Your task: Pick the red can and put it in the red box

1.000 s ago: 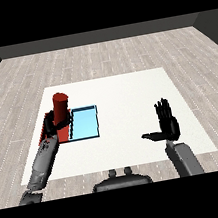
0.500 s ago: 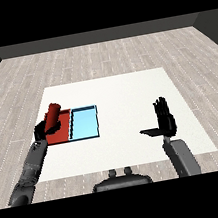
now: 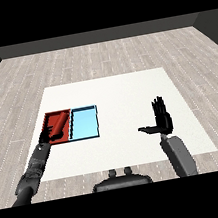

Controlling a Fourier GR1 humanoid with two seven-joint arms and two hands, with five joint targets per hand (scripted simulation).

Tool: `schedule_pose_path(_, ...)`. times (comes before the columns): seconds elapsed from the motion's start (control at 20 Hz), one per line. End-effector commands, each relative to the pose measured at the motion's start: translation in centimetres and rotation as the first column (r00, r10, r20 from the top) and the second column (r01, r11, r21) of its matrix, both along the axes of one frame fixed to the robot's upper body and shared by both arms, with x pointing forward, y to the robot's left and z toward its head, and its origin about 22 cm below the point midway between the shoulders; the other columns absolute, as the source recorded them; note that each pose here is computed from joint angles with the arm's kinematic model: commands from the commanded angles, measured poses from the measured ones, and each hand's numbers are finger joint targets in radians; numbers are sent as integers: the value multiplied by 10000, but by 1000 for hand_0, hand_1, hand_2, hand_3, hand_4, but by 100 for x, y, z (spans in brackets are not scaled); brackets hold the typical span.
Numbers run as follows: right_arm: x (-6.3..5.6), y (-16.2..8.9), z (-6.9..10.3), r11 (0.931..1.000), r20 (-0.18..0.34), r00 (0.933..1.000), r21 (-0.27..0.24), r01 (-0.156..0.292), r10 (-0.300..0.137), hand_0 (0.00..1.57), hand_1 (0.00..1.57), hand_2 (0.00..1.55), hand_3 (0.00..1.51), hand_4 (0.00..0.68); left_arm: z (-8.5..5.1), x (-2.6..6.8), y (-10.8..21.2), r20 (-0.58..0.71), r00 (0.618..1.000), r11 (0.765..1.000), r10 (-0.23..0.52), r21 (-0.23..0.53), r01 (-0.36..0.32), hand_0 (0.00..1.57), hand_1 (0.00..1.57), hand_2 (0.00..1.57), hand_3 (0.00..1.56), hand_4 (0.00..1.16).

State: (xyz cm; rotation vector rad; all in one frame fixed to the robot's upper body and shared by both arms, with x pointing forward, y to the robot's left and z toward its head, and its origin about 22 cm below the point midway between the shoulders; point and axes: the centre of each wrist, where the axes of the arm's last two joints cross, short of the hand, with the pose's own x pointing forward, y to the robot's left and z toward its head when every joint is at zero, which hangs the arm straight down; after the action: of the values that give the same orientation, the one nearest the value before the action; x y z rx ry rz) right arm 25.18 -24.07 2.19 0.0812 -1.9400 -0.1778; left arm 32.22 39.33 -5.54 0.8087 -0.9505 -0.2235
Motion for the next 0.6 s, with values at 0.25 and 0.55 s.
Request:
schedule_pose_path(0.25,57,-54,-45,9998,119,9997,35,-220,219,0,0,0,0,0,106,125,5,563,9973,9971,480,-618,-445,0,0,0,0,0)
schedule_pose_path(0.55,-2,-43,-45,9990,141,9992,229,-377,374,0,0,0,0,0,581,485,-144,6482,7614,9087,66,-3218,2660,470,470,470,0,0)
